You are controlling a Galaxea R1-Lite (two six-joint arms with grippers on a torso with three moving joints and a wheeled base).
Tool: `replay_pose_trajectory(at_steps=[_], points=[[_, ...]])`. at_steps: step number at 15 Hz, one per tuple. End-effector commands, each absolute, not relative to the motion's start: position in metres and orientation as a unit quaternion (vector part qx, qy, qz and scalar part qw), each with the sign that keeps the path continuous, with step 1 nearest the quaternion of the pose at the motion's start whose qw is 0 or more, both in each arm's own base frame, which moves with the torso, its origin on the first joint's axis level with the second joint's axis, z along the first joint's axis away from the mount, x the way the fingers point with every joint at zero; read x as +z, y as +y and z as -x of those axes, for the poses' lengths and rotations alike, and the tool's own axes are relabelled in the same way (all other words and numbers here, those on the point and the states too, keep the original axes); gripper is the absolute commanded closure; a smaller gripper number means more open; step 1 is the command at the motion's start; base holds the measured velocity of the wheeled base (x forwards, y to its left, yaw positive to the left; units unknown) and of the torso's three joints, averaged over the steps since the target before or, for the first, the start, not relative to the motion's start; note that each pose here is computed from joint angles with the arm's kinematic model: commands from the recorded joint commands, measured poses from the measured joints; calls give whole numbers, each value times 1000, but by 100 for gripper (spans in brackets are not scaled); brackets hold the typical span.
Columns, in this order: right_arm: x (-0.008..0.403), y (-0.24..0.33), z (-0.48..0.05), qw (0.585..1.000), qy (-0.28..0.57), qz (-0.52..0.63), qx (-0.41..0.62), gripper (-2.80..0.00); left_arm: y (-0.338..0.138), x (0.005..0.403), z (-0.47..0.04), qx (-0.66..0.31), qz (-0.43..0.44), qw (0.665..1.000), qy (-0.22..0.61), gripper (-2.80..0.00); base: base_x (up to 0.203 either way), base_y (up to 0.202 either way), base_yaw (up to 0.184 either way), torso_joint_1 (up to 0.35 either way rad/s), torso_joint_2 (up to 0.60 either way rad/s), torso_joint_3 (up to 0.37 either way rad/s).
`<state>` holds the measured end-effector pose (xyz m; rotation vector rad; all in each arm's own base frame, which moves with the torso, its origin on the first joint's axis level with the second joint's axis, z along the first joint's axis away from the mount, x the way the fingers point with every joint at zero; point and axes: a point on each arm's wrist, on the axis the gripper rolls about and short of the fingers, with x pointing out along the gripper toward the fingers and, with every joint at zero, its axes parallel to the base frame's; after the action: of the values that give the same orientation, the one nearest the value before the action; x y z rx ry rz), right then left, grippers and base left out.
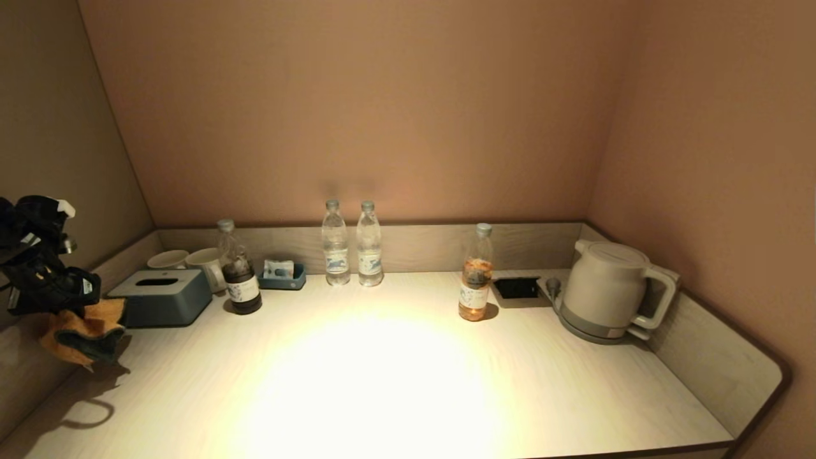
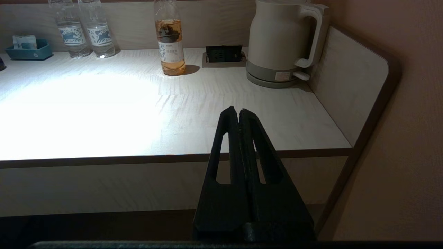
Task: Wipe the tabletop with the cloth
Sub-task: Place the tablecloth
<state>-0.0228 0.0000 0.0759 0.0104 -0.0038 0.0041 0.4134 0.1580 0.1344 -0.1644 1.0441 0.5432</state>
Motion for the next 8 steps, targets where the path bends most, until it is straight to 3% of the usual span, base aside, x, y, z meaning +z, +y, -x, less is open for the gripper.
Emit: replay_pose_trajectory(at_steps=[1, 6, 8], points=[[76, 0, 23, 1000, -2, -5, 2, 0, 159, 127, -416, 255, 78, 825, 498, -280, 0, 0, 0, 0, 0, 0], [76, 0, 23, 1000, -3, -5, 2, 0, 159, 125, -416, 255, 79, 822, 503, -280, 0, 0, 0, 0, 0, 0], [76, 0, 23, 1000, -3, -5, 2, 0, 155, 145, -409, 253, 84, 833, 485, -280, 0, 0, 0, 0, 0, 0]])
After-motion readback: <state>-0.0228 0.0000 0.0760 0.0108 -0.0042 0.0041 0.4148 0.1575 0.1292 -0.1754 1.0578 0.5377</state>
